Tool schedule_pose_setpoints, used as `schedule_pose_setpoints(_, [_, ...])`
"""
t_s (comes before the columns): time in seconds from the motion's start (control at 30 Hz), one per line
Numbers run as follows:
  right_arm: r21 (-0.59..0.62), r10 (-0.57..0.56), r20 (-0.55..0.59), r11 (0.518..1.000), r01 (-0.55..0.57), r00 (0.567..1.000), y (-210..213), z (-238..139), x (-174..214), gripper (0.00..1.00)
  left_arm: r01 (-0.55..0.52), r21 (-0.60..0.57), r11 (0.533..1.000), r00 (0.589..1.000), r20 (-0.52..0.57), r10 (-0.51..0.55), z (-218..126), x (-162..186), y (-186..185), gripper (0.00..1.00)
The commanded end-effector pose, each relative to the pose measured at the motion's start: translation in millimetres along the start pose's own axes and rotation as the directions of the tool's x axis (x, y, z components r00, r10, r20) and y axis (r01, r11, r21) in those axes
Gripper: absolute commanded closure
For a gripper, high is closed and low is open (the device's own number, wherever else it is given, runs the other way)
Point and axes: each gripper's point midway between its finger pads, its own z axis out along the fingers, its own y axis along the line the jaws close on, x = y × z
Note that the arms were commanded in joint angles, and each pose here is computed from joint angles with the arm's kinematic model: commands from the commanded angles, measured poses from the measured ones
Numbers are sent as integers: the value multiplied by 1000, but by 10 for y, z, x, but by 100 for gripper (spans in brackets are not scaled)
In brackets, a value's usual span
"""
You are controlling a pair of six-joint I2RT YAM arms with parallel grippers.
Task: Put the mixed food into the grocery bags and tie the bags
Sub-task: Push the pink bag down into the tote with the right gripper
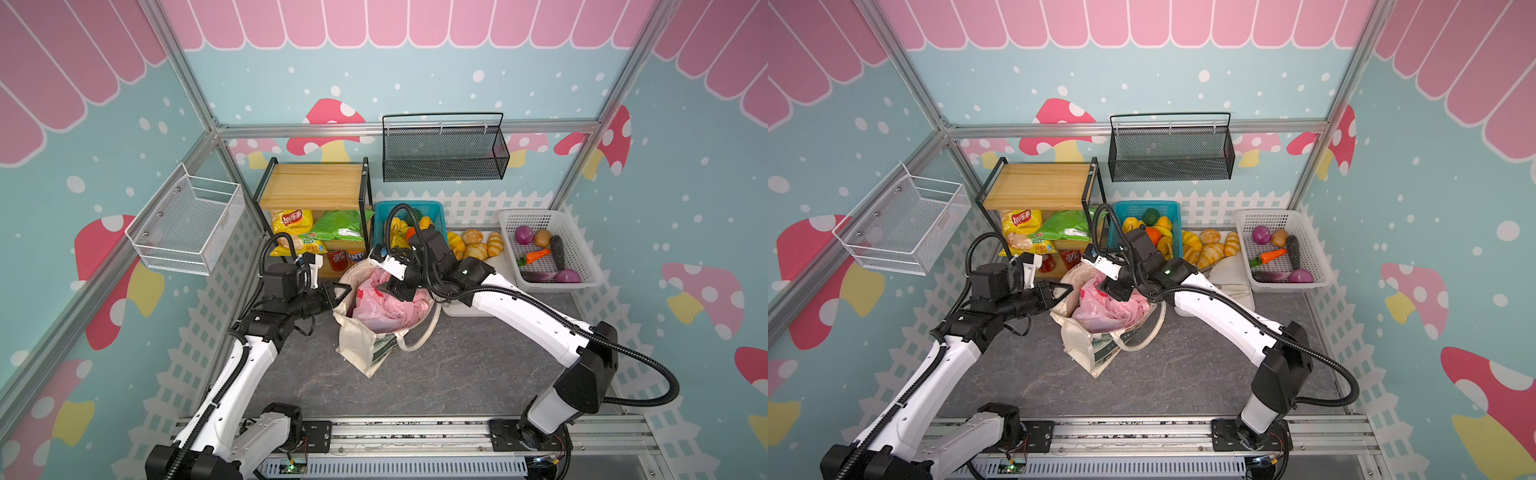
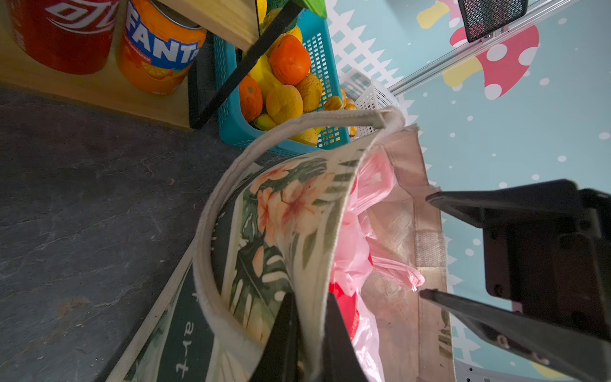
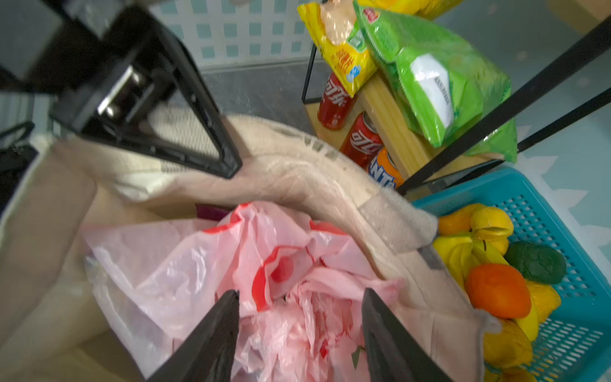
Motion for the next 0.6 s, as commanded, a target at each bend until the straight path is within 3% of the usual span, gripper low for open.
schedule_pose_setpoints(0.0, [-52,59,29,997,-58,998,42,322,-57,45,-69,72,995,996,60,65,-65,-126,-210,100])
schedule_pose_setpoints(0.27, [-35,152,-119,987,-157,981,105,757,553,63,-72,75,995,996,64,67,-75,-126,-223,100])
schedule_pose_setpoints(0.47, [-41,170,-258,982,-186,951,315,908,1251,66,-64,56,996,995,79,60,-83,-153,-195,100])
schedule_pose_setpoints(0.57, [-25,158,-236,985,-168,959,264,792,1128,65,-35,48,998,997,73,31,-53,-151,-156,100])
